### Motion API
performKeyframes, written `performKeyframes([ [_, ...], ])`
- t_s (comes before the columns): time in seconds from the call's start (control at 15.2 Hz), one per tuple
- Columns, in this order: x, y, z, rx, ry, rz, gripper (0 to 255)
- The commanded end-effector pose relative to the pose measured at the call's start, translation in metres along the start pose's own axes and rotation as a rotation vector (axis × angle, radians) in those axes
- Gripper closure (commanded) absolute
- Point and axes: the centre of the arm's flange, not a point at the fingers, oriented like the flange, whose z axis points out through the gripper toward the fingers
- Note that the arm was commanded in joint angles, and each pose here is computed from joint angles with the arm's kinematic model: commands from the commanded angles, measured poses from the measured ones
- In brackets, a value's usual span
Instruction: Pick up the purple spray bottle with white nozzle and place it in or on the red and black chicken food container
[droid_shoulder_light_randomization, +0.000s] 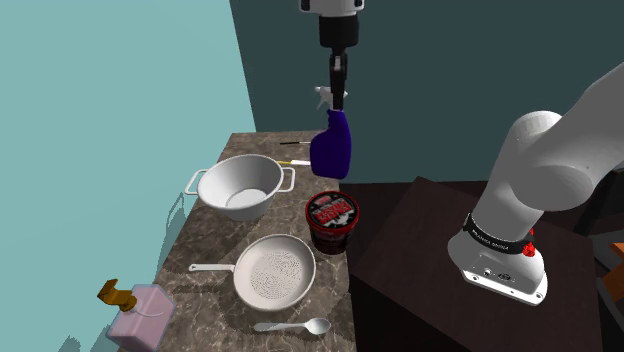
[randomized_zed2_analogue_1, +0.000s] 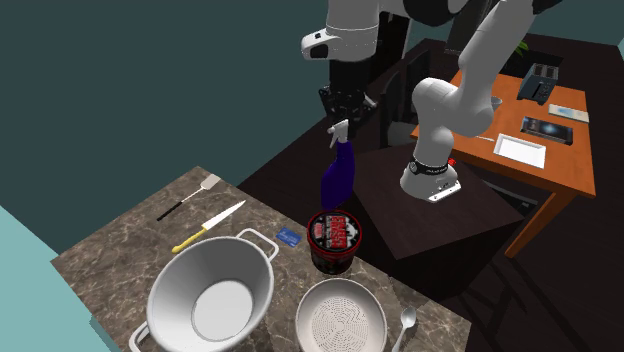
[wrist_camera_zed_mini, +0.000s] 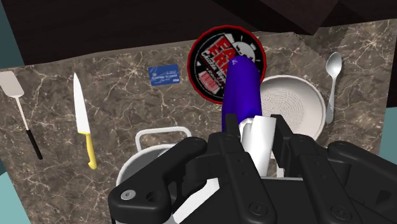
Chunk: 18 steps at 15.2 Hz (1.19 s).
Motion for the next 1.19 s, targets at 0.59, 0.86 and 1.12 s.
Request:
performKeyframes([
  [0.59, 0.001, 0.001, 0.058, 0.0, 0.001, 0.0, 255],
  [0.86, 0.002, 0.001, 0.079, 0.0, 0.001, 0.0, 255],
  [1.12, 0.002, 0.002, 0.1, 0.0, 0.001, 0.0, 255],
])
